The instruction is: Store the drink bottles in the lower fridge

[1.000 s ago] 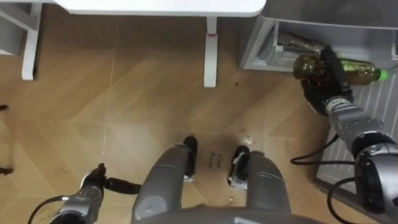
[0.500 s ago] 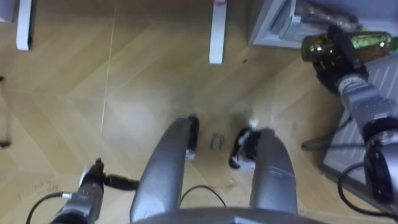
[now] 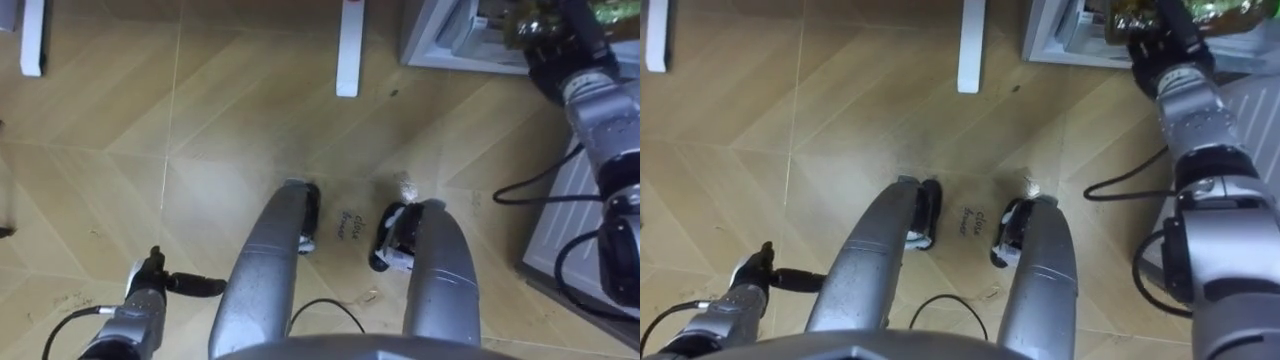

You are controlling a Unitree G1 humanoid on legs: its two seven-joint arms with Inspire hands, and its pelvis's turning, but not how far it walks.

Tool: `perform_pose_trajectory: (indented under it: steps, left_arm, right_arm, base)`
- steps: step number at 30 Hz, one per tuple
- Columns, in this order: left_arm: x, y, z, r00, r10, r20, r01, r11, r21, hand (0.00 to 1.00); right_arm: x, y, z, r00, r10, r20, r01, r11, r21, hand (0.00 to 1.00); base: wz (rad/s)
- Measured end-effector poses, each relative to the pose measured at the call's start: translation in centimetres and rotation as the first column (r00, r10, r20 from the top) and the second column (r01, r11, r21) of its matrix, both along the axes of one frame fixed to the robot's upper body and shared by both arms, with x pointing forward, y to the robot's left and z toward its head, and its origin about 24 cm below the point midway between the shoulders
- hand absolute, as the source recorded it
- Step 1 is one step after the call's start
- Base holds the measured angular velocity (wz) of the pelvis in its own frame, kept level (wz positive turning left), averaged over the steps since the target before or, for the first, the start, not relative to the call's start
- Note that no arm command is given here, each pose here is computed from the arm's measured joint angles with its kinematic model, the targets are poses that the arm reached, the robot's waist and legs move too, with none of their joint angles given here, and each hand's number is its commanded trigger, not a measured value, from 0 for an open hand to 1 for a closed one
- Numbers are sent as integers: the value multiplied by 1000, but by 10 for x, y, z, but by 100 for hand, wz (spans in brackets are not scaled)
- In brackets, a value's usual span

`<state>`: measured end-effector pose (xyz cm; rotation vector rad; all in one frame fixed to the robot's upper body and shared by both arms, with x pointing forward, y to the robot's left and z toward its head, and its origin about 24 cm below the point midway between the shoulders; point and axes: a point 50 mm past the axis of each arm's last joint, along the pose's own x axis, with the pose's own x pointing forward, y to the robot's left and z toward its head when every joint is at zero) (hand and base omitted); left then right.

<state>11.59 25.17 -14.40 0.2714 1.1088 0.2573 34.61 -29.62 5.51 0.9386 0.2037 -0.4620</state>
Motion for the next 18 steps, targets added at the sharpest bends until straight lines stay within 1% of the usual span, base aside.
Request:
perform_pose_trajectory:
  steps: [2,4,7,10,11,12,18]
  left_arm:
    - [-6,2,0,1000,1,-5,-1,1000,3,0]
    - [-8,4,0,1000,1,-8,-1,1000,6,0]
    - [-11,4,0,1000,4,-16,-4,1000,5,0]
    - [-12,4,0,999,32,-10,-32,999,-13,0]
    - [-13,4,0,999,34,-9,-34,999,-14,0]
    - [-13,4,0,999,34,-8,-34,999,-14,0]
    - [-12,4,1,1000,29,-6,-30,999,-13,0]
  right_arm:
    - [4,-2,10,1000,-7,22,7,1000,-7,100]
    - [5,-5,13,999,-16,28,16,1000,-8,100]
    - [6,-4,14,1000,-21,23,21,1000,-6,100]
    - [5,-4,14,999,-33,27,33,999,26,100]
    - [6,-4,14,999,-35,29,34,999,32,17]
    - [6,-4,14,999,-36,30,35,999,35,0]
    - [5,-5,13,998,-51,38,48,996,77,0]
  base:
    - [2]
    - [6]
    - [1]
    - [0]
    - [4]
    - [5]
    - [0]
